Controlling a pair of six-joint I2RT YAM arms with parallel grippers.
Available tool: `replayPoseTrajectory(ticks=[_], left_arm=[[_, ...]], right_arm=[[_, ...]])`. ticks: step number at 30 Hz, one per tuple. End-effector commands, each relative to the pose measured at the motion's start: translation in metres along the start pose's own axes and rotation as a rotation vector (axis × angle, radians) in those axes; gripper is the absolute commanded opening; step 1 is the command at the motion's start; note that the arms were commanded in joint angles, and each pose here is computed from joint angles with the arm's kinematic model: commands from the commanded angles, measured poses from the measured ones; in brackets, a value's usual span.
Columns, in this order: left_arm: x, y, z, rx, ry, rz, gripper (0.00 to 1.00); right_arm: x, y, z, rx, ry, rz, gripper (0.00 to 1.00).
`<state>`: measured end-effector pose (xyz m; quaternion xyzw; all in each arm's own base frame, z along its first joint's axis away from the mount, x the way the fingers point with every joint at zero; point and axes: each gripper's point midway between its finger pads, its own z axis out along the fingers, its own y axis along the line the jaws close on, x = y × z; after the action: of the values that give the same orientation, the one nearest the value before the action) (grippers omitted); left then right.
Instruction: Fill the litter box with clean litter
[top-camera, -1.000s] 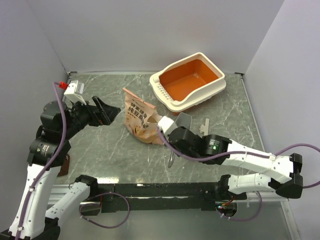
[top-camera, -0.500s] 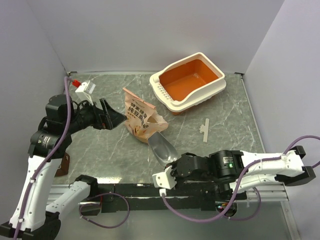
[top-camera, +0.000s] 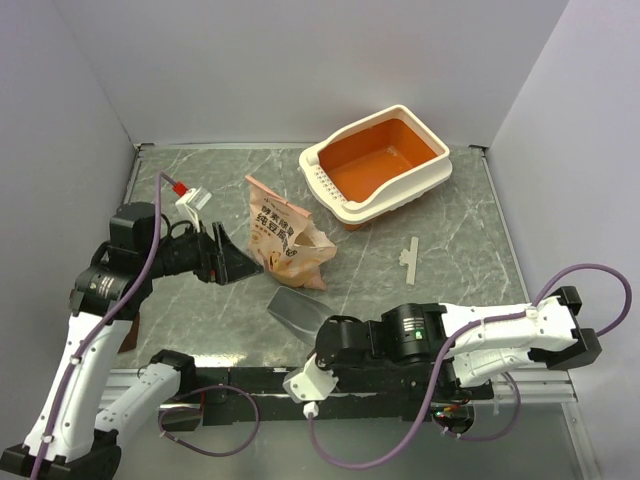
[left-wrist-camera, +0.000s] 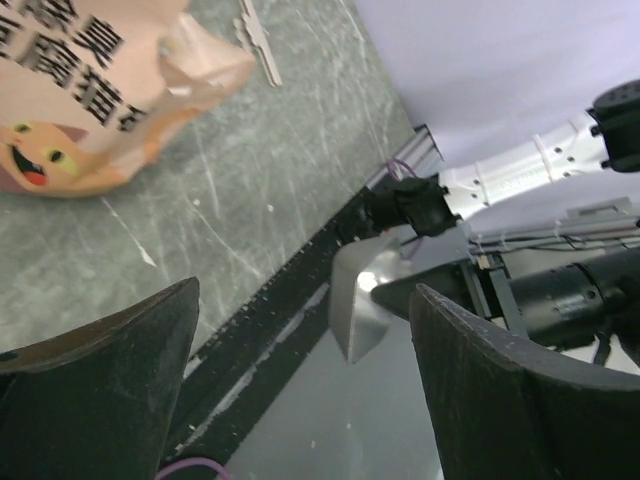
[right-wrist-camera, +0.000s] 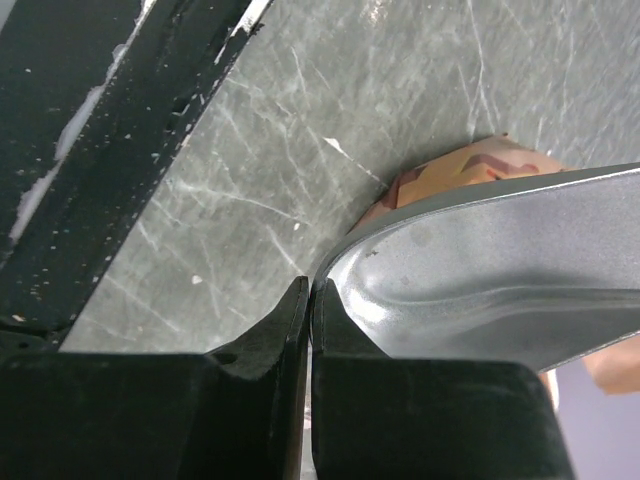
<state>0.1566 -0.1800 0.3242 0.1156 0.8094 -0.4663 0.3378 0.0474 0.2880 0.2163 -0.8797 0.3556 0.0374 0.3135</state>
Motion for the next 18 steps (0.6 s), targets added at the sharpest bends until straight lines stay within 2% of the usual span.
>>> replayPoseTrajectory(ticks=[1,6,18], left_arm=[[0.015,-0.012,-0.003,0.078,0.03,-0.015,0.88],[0.025,-0.006,-0.002,0.079,0.039,-0.023,0.85],[0.036,0.001,-0.004,0.057,0.062,0.008,0.76]], right_arm=[[-0.017,-0.028,-0.012,0.069,-0.031,-0.077,0.0],[-0.017,-0.041,0.0,0.064,0.05,-0.147,0.0],[-0.019,-0.079,0.004,0.089,0.074,-0.165,0.0]])
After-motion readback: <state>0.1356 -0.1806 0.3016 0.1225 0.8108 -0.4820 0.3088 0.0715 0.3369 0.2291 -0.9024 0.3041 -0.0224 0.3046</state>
